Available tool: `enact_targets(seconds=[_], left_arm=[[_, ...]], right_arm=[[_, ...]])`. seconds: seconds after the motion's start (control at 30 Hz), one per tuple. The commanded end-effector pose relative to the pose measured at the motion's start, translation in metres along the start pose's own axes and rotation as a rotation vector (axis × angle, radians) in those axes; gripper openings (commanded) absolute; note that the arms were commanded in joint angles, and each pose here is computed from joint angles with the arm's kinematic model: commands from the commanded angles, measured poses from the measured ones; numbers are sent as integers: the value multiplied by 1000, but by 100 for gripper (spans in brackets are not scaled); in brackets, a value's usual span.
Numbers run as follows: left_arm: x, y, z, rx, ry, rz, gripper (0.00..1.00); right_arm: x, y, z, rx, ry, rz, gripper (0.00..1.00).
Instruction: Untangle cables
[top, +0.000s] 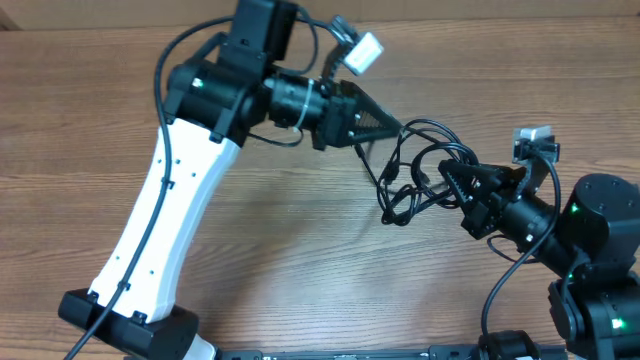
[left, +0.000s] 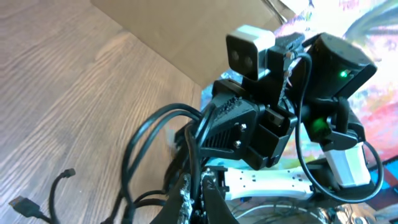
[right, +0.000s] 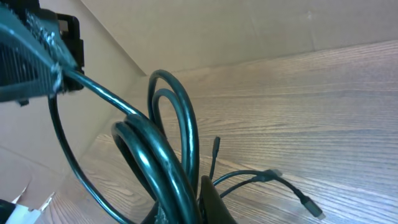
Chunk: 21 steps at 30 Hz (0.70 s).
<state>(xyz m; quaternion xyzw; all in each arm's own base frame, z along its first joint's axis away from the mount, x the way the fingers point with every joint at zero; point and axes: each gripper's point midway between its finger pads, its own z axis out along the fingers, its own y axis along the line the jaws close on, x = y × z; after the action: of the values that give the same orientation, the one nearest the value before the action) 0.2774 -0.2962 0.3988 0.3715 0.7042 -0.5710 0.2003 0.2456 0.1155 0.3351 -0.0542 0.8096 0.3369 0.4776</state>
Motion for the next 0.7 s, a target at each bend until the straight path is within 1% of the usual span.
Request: enact_targets(seconds=[0.0,0.07,0.17,0.3,0.33,0.5,0.57,0.67], left_arm=[[-12,1,-27,-4,-62,34,4],[-14,6,-33,-21,-74,29,10],[-16,18,-44,-72,-94,17,12],[-17,24,-52,-98,-107,4,27],[-17,25,-52,-102,-106,1,29],[-13,23,-48,-93,-92,-16,36],[-9,20,-44,-84,-78,-21,36],[-1,14,-36,-67,-44,17,37]], right_arm=[[-8,-12,-5,79,-37,3,4],[-8,-12,-5,79,-37,3,4],[-8,-12,-5,79,-37,3,4],[-8,-12,-5,78,-38,3,4],[-8,-12,-5,78,-38,3,4],[-8,-12,-5,78,-38,3,4],[-8,-12,-5,78,-38,3,4],[-9,-12,-5,77,-41,2,4]])
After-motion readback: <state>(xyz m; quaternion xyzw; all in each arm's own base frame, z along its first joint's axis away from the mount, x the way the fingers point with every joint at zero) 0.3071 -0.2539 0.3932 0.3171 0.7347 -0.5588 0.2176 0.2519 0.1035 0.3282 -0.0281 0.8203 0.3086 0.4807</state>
